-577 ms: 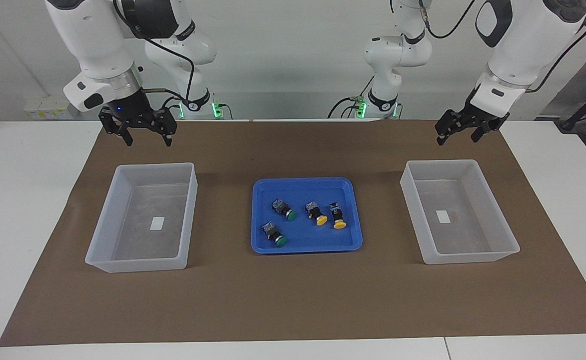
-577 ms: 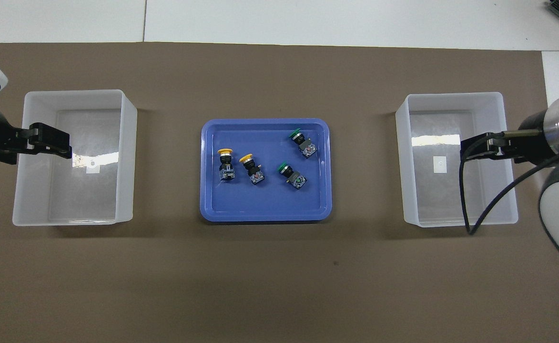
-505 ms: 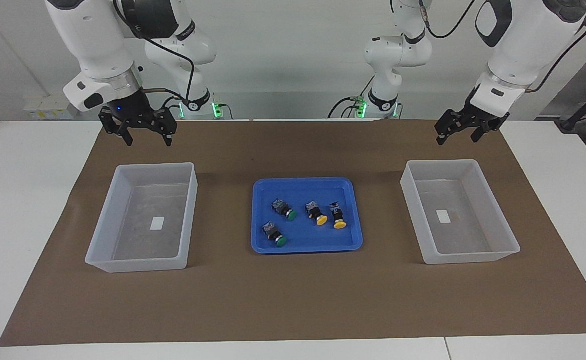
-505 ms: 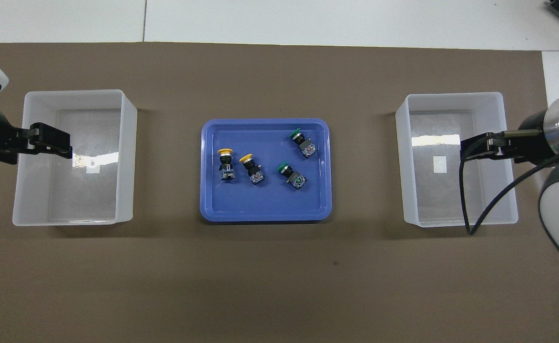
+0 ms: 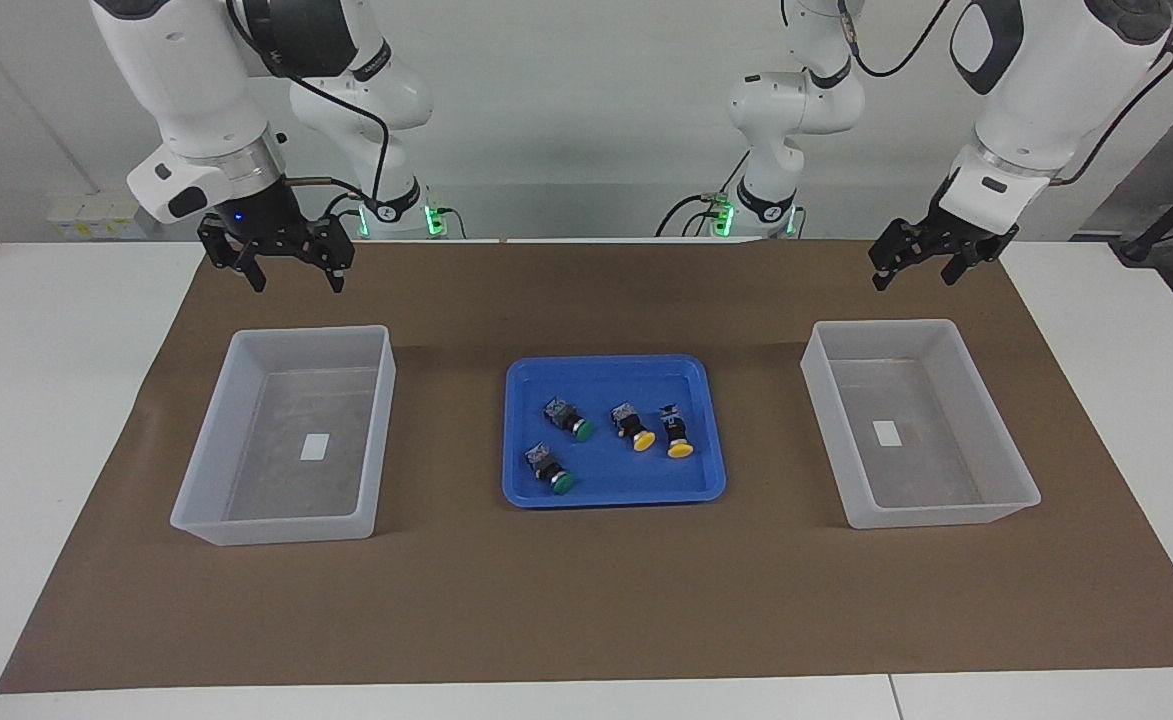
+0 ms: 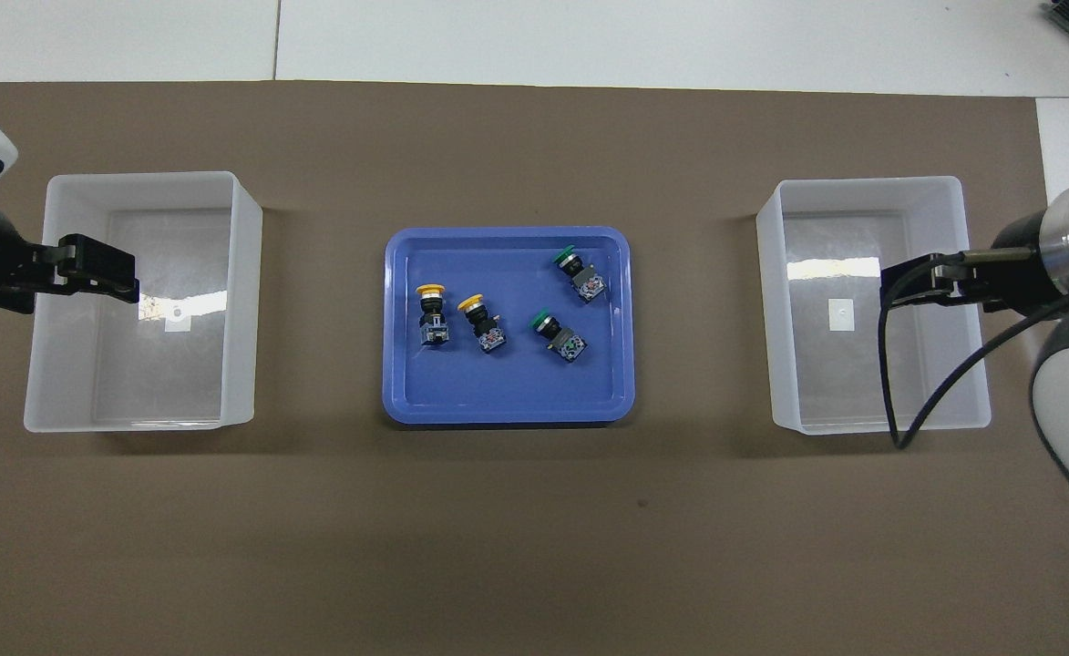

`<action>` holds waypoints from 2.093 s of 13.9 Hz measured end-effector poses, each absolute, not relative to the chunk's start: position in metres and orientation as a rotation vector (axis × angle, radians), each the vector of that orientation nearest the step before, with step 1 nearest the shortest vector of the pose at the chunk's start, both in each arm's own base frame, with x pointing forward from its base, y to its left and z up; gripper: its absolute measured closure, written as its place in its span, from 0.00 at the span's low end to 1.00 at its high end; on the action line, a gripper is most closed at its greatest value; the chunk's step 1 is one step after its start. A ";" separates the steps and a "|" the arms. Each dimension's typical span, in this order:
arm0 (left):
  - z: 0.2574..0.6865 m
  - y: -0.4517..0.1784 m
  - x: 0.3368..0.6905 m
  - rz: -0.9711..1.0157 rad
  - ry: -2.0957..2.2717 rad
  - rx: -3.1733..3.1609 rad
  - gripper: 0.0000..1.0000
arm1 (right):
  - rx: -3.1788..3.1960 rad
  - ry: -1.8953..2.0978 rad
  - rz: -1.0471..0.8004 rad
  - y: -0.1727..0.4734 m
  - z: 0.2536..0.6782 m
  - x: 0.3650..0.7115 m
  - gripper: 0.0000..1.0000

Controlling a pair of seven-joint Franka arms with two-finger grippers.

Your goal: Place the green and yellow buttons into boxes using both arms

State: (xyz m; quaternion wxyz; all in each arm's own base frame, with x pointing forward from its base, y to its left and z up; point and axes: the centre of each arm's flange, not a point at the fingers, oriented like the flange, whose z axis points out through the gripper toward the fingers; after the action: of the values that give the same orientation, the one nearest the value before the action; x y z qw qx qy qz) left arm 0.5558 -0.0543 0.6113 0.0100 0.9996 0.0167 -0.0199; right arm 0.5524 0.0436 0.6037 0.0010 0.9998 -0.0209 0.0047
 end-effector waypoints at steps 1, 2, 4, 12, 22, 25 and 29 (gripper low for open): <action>0.611 -0.055 0.556 -0.062 0.050 3.121 0.00 | 3.139 -0.066 0.015 0.044 0.604 0.552 0.00; 0.611 -0.056 0.556 -0.061 0.047 3.120 0.00 | 3.139 -0.066 0.015 0.044 0.604 0.552 0.00; 0.612 -0.062 0.556 -0.061 0.031 3.120 0.00 | 3.139 -0.066 0.015 0.044 0.604 0.552 0.00; 0.604 -0.127 0.552 -0.057 0.013 3.121 0.00 | 3.139 -0.066 0.015 0.044 0.604 0.552 0.00; 0.482 -0.239 0.565 0.072 0.125 3.086 0.00 | 3.139 -0.073 0.016 0.041 0.604 0.553 0.00; 0.456 -0.242 0.564 0.100 0.125 3.077 0.00 | 3.138 -0.078 0.021 0.039 0.606 0.553 0.00; 0.413 -0.269 0.561 0.108 0.131 3.069 0.00 | 3.138 -0.089 0.022 0.041 0.606 0.553 0.00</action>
State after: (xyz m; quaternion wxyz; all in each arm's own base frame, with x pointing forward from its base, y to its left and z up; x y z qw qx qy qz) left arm 0.5610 -0.2686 0.4127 0.0338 0.9979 0.0426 0.0350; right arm 0.5528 0.0413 0.6061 0.0010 0.9996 -0.0284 0.0072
